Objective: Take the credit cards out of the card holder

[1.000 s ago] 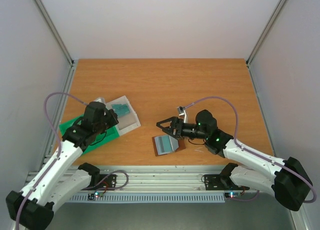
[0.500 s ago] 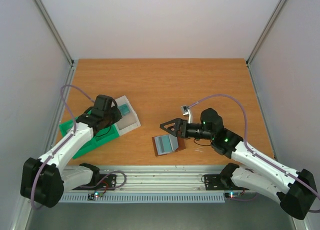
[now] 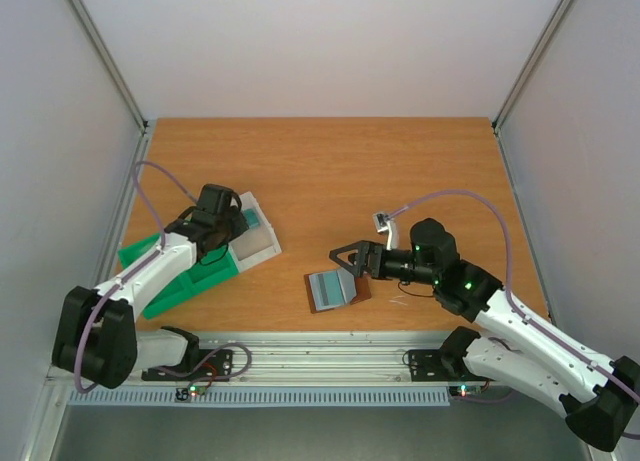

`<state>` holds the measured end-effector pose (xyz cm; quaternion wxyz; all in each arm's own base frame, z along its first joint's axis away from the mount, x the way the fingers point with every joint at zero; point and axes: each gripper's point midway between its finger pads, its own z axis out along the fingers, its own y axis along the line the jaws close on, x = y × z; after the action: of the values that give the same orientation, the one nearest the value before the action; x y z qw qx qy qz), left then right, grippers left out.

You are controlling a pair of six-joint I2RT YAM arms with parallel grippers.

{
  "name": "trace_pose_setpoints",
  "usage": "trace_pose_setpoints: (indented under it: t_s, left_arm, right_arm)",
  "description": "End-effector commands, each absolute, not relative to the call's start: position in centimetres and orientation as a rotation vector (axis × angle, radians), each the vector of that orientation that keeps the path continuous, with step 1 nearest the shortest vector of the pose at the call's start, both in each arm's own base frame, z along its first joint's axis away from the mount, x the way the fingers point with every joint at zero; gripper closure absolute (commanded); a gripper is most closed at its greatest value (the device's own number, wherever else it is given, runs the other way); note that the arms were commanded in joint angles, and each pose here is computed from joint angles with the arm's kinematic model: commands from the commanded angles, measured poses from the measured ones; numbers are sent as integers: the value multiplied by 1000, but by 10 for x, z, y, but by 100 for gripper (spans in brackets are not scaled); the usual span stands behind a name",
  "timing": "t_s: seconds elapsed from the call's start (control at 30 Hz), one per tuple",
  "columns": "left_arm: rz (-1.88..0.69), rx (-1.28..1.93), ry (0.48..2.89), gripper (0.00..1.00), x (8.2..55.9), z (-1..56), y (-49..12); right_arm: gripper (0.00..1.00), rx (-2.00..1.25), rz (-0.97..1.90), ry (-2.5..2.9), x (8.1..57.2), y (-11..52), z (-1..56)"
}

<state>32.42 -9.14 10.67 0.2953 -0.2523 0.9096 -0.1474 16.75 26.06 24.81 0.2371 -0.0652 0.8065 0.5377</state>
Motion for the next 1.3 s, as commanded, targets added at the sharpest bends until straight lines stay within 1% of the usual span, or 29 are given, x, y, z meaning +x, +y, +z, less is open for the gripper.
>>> trace_pose_setpoints:
  t_s: [0.0,0.2,0.53,0.93,1.27]
  left_arm:
    - [-372,-693,2326,99,345,120,-86]
    - [-347,-729,2348,99,348,102,-85]
    - [-309,-734,2378,93,349,89,-83]
    - [-257,-688,2399,85,347,96,-79]
    - [-278,-643,2426,83,348,105,-85]
  right_arm:
    - [2,-179,1402,2203,170,252,254]
    - [1,-149,1330,2249,173,246,249]
    - [2,-115,1304,2283,176,244,240]
    - [2,-68,1274,2351,181,246,224]
    - [2,-56,1209,2381,182,241,214]
